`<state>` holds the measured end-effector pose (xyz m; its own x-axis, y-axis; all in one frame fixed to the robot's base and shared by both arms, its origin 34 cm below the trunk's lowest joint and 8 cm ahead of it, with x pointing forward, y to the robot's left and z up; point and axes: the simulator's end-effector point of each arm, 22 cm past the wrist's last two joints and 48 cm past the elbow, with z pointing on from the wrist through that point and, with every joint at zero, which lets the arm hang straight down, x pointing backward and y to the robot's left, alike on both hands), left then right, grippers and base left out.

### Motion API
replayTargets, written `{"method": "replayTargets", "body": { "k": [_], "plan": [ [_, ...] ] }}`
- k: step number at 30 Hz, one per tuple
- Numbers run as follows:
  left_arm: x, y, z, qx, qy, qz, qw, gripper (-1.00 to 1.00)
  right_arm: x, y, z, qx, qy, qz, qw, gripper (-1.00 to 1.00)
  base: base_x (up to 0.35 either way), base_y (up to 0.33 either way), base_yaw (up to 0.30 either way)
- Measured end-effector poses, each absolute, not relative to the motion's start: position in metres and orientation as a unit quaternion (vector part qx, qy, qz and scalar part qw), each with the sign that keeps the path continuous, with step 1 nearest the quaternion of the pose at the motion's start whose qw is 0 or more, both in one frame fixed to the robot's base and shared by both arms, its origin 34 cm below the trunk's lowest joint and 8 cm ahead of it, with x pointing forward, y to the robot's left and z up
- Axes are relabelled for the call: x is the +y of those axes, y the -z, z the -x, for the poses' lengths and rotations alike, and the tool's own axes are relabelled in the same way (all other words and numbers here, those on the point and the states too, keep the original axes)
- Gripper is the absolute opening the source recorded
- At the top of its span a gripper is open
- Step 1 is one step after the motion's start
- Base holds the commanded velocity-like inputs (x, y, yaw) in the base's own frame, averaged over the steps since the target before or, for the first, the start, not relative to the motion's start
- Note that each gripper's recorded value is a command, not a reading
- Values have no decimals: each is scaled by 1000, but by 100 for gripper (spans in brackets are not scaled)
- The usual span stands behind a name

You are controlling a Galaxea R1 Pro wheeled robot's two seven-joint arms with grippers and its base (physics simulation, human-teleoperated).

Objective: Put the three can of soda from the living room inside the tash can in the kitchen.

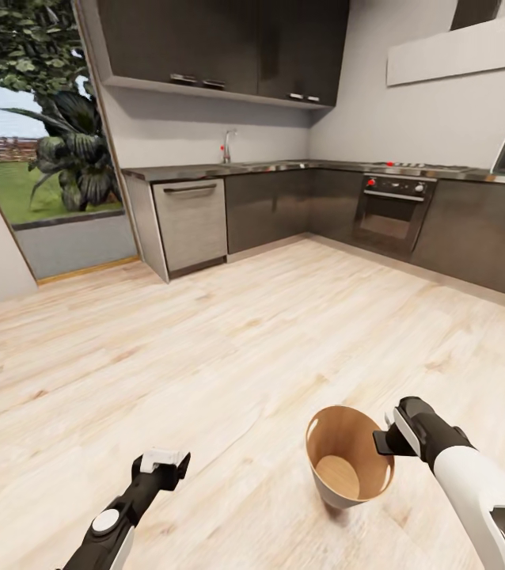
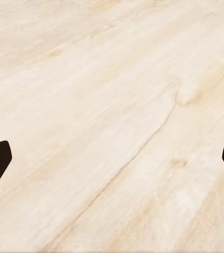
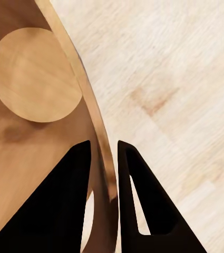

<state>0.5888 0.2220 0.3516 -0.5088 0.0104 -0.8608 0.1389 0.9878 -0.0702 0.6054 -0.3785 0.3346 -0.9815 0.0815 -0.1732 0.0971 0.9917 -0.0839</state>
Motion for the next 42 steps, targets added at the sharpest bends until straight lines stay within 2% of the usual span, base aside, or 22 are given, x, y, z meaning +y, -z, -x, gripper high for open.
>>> {"method": "replayTargets", "body": {
  "k": [24, 30, 42],
  "plan": [
    [222, -401, -600, 845, 63, -46, 529, 100, -377, -387, -618, 990, 41, -47, 130, -100, 0, 0, 0],
    [218, -371, -579, 867, 68, -44, 491, 100, -377, -401, -620, 988, 42, -47, 138, -100, 0, 0, 0],
    [217, -393, -583, 870, 69, -44, 485, 100, -375, -427, -628, 988, 39, -47, 139, -100, 0, 0, 0]
  ]
}}
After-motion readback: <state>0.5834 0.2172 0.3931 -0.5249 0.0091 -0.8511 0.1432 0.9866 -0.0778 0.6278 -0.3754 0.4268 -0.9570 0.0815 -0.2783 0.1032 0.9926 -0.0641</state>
